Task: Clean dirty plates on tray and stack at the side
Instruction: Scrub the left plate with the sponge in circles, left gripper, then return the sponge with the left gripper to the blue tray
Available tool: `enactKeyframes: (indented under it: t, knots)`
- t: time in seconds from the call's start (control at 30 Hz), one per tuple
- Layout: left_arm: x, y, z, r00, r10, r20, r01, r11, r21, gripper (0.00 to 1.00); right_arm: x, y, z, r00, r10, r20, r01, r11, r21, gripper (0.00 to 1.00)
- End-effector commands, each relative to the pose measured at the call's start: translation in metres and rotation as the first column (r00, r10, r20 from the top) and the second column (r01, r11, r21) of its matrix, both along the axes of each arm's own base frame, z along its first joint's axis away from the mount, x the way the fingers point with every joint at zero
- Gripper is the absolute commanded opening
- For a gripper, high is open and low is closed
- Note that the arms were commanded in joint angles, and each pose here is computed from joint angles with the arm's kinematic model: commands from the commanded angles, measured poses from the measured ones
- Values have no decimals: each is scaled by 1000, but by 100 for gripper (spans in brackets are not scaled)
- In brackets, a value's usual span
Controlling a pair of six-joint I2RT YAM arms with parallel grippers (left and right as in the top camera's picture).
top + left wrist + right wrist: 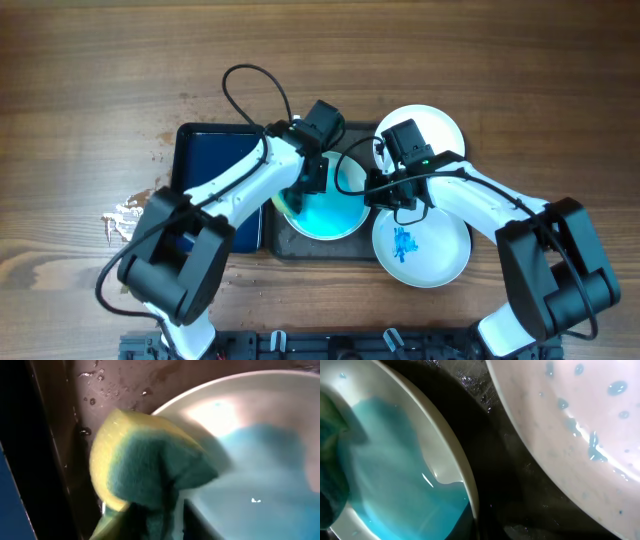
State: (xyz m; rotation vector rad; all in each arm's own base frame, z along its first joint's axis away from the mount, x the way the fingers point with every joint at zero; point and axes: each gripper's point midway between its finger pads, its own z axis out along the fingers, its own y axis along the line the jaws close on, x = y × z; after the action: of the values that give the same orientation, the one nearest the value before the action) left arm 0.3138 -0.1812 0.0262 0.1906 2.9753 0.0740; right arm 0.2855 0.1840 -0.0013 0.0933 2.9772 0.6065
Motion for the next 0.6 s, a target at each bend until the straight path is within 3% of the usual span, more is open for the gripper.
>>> enactKeyframes:
  t: [0.0, 0.23, 0.4, 0.57]
  knots:
    - [1, 4, -13, 999, 9, -34, -9, 1000, 17, 4, -11, -17, -21, 999, -22, -49, 18, 996, -84, 4]
    - [12, -5, 6, 1000, 6, 30, -5, 1000, -24, 4, -11, -17, -21, 999, -22, -48, 18, 996, -84, 4]
    - [34, -11, 80, 972, 9, 235, 5, 998, -57, 4, -10, -17, -20, 999, -22, -45, 18, 996, -82, 4]
    - [39, 24, 115, 934, 41, 355, -65, 996, 55, 4, -9, -16, -20, 999, -22, -39, 18, 997, -80, 4]
